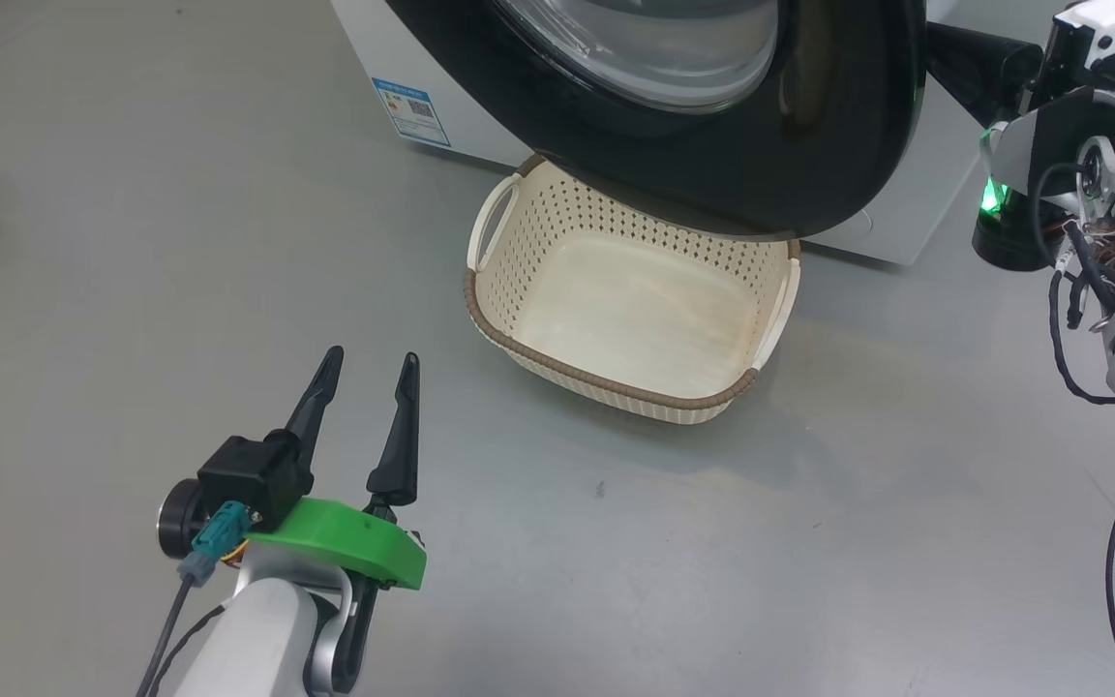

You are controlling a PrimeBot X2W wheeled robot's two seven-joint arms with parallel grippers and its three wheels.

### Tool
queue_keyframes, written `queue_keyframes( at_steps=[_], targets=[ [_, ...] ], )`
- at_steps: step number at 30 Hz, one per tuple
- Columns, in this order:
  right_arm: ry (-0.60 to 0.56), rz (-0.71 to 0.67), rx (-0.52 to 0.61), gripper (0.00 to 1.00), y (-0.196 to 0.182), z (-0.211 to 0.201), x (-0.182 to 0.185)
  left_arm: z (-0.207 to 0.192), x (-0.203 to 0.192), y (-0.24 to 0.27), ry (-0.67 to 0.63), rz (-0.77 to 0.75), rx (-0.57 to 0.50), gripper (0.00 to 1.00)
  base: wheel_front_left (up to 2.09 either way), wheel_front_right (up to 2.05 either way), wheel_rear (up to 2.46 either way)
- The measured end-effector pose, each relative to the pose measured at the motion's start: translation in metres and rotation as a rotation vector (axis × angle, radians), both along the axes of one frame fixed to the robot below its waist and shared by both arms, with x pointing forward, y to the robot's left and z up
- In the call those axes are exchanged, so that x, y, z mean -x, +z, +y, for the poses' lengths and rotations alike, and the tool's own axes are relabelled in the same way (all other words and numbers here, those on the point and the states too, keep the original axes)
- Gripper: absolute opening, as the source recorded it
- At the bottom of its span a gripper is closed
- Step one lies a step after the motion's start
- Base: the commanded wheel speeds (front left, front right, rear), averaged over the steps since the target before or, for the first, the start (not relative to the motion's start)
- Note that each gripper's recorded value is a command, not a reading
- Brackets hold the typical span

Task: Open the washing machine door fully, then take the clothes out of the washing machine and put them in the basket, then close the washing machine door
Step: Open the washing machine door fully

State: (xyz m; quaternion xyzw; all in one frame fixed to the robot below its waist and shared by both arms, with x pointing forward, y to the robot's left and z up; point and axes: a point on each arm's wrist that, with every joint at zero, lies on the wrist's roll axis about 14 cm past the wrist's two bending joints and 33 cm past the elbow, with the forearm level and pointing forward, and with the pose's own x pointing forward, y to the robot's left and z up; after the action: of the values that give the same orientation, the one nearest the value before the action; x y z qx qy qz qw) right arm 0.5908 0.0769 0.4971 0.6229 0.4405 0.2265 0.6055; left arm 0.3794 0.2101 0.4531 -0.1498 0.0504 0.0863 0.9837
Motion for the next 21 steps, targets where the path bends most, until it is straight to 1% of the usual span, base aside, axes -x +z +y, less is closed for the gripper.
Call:
queue_keyframes(
  at_steps=[2, 5, 7, 12, 16, 18, 21],
  targets=[
    [-0.004, -0.011, 0.007, 0.00, 0.004, -0.001, 0.001, 0.000, 0.001, 0.002, 0.001, -0.007, -0.001, 1.00, 0.00, 0.00, 0.00],
    [-0.003, -0.043, 0.056, 0.00, 0.003, -0.006, 0.000, -0.001, 0.000, 0.003, -0.003, -0.011, -0.004, 1.00, 0.00, 0.00, 0.00],
    [-0.022, -0.069, 0.073, 0.00, 0.005, -0.013, -0.005, -0.002, 0.000, 0.004, -0.006, -0.013, -0.005, 1.00, 0.00, 0.00, 0.00],
    [-0.045, -0.206, 0.159, 0.00, 0.012, -0.030, -0.012, 0.000, 0.000, 0.008, -0.002, -0.026, -0.010, 1.00, 0.00, 0.00, 0.00],
    [-0.060, -0.285, 0.216, 0.00, 0.009, -0.040, -0.008, 0.002, 0.002, 0.010, 0.007, -0.030, -0.007, 1.00, 0.00, 0.00, 0.00],
    [-0.062, -0.338, 0.265, 0.00, 0.008, -0.045, -0.005, 0.002, 0.005, 0.008, 0.011, -0.024, -0.007, 1.00, 0.00, 0.00, 0.00],
    [-0.080, -0.366, 0.310, 0.00, 0.006, -0.056, -0.001, 0.000, 0.006, 0.008, 0.006, -0.025, -0.016, 1.00, 0.00, 0.00, 0.00]
  ],
)
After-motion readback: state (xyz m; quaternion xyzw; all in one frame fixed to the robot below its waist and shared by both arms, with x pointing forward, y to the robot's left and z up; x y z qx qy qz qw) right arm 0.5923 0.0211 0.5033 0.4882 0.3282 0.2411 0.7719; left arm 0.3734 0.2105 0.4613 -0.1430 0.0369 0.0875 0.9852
